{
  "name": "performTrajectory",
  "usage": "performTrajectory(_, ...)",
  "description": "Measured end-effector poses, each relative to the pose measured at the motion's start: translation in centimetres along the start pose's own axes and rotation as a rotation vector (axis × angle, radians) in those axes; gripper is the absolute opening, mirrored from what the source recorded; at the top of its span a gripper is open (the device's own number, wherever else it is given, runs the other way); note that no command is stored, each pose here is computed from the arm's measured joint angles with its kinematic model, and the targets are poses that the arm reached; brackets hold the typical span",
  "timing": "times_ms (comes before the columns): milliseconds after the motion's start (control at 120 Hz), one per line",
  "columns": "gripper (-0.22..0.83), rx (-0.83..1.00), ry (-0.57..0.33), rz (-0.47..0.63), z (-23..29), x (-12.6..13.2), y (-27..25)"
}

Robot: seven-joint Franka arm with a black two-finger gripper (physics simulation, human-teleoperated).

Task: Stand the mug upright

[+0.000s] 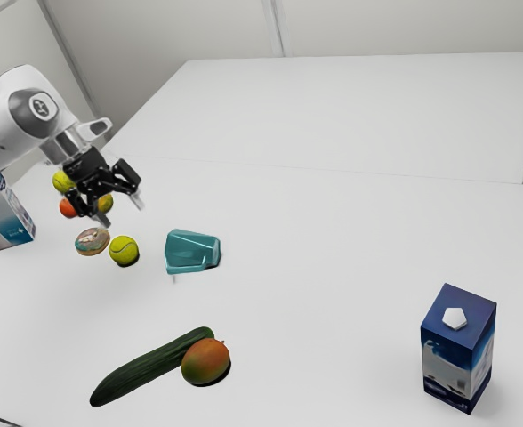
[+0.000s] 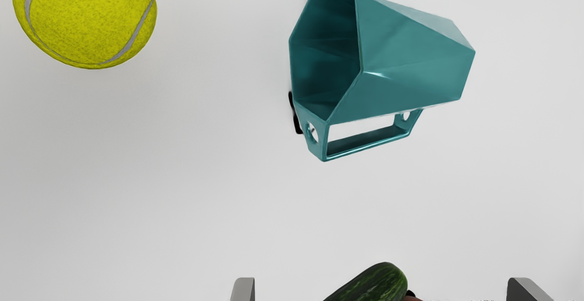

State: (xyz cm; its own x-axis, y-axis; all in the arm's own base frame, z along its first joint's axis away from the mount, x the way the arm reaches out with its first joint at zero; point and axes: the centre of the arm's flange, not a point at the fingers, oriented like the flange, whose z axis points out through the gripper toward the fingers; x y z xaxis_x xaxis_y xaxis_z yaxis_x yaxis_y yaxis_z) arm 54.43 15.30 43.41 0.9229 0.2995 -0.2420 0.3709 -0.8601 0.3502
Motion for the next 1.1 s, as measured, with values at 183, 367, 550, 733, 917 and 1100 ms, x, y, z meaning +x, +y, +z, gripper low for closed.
performTrajectory(183, 0.61, -0.065, -0.042, -0.044, 3.0, 2.4, -1.4)
performTrajectory(367, 0.62, -0.103, -0.043, -0.068, 5.2, 4.7, -2.2)
performTrajectory(550, 0.62, -0.146, -0.046, -0.095, 7.5, 6.6, -2.9)
performTrajectory(733, 0.62, -0.207, -0.025, -0.119, 8.4, 7.8, -2.9)
performTrajectory(917, 0.62, -0.272, -0.025, -0.147, 9.9, 8.3, -2.5)
performTrajectory(1100, 0.62, -0.315, -0.046, -0.16, 11.9, 8.7, -1.8)
